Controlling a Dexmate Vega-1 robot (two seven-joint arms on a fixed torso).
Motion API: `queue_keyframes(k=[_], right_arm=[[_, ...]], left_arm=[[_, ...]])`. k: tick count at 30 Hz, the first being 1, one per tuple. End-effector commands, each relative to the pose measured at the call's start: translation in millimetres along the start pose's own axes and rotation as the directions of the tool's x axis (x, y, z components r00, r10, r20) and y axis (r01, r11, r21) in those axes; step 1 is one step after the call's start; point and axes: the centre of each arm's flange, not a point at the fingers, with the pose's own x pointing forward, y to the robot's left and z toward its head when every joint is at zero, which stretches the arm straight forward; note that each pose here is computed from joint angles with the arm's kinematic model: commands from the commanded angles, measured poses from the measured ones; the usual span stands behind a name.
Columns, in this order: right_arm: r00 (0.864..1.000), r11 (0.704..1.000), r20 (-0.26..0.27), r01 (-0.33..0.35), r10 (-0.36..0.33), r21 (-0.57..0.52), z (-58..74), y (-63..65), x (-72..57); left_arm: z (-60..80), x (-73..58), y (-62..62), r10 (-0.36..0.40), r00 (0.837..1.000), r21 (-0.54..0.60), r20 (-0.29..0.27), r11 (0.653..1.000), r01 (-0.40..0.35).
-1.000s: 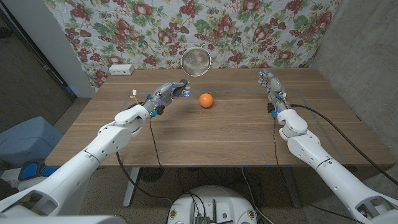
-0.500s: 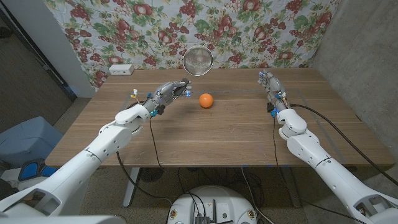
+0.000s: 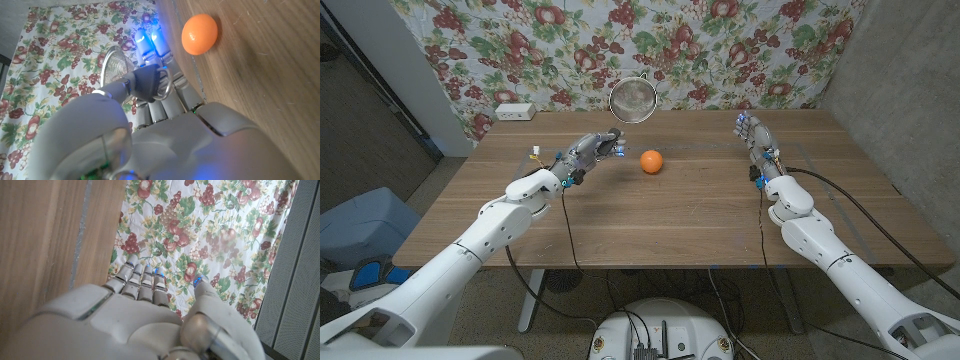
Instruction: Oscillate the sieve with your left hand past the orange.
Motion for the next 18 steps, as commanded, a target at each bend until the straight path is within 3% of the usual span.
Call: queue_keyframes(k=[1,7,11,18], right_arm=[[0.999,0.999,0.045,0.018,-0.02,0.028,-0.5,-1.6,-4.9],[0.997,0.998,0.062,0.035,-0.038,0.047,-2.0,-2.7,-8.0],[0.998,0.998,0.06,0.03,-0.033,0.048,-2.0,-3.1,-9.3],[0.997,0.998,0.067,0.033,-0.036,0.047,-1.0,-3.9,-12.7]], left_arm=[[-3.3,-8.3,-4.7,0.072,0.996,-0.056,-0.058,0.996,-0.075],[-6.0,-14.4,-5.7,0.146,0.98,-0.085,-0.132,0.984,-0.158],[-6.3,-18.8,-6.2,0.194,0.959,-0.082,-0.208,0.973,-0.214],[-9.4,-19.4,-4.7,0.17,0.934,-0.103,-0.313,0.972,-0.211]])
